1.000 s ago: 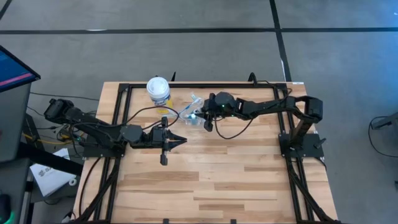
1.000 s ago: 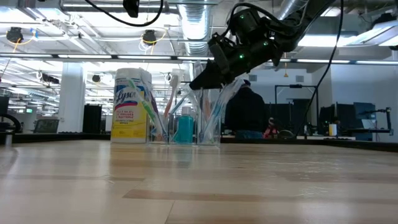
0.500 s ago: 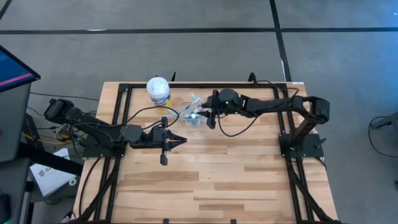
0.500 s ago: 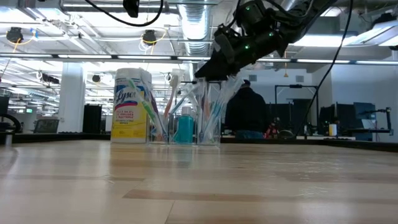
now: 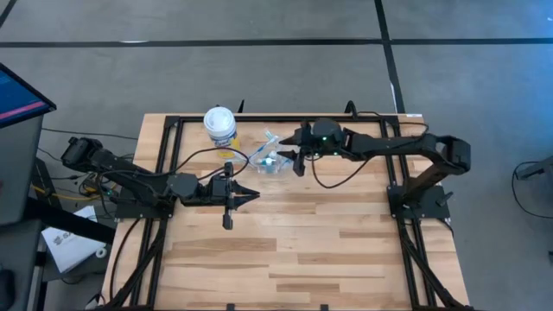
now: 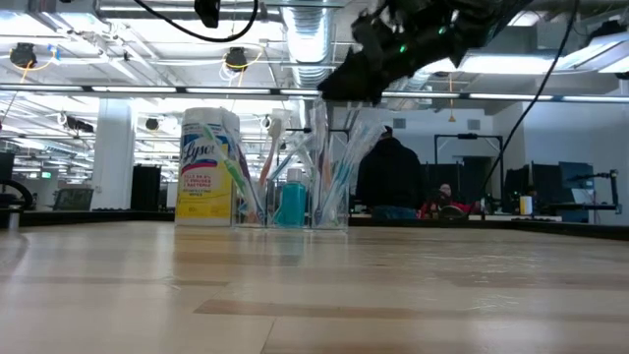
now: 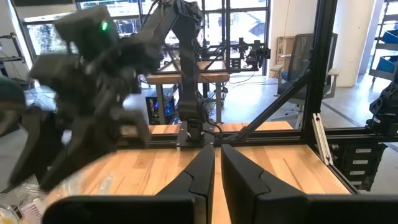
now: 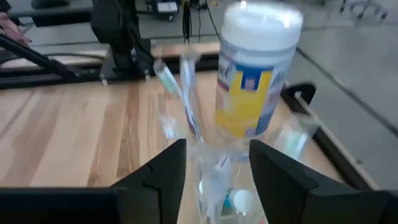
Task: Pick & Place toothbrushing station
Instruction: Put the purple toothbrush into the transparent organizer, then return to Home Position
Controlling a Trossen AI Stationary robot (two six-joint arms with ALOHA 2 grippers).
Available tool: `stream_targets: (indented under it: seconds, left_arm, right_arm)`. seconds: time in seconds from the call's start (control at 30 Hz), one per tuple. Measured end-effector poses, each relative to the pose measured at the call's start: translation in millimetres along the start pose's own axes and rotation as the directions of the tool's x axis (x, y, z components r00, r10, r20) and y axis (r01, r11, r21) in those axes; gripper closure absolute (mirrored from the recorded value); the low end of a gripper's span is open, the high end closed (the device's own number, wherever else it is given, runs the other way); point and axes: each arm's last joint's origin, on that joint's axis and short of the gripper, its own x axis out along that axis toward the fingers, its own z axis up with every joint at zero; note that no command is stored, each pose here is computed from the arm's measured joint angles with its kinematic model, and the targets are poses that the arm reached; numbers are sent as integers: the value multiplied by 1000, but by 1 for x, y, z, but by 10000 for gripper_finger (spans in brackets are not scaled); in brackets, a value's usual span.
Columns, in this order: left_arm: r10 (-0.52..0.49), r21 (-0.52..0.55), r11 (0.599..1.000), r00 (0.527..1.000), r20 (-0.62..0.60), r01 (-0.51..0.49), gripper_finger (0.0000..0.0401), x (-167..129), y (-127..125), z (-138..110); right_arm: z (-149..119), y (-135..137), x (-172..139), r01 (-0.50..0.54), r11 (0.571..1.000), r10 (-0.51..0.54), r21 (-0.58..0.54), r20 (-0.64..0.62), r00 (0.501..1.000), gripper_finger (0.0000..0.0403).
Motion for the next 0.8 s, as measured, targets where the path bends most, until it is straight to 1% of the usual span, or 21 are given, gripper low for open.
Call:
stream_targets:
  seconds: [0.23,0.33,0.43,0.53,0.63,0.8]
  left_arm:
    - [0,0,1000,1000,0,0,380,0,0,0]
    - [0,0,1000,1000,0,0,380,0,0,0]
    - [0,1,1000,1000,0,0,380,0,0,0]
    - [0,5,1000,1000,-4,0,380,0,0,0]
    - [8,46,999,999,-31,-7,380,0,0,-3]
    - [71,51,996,996,-54,-68,380,0,2,-5]
  right_arm:
    - [27,4,-42,1,1000,0,-13,62,998,250]
    - [33,5,-60,1,1000,-1,-12,60,998,257]
    - [35,9,-73,-7,1000,7,-7,30,1000,264]
    - [34,14,-82,-24,1000,24,-7,-11,1000,271]
    - [33,20,-86,-42,999,42,-15,-30,999,280]
    - [29,31,-87,-80,996,78,-26,-68,995,293]
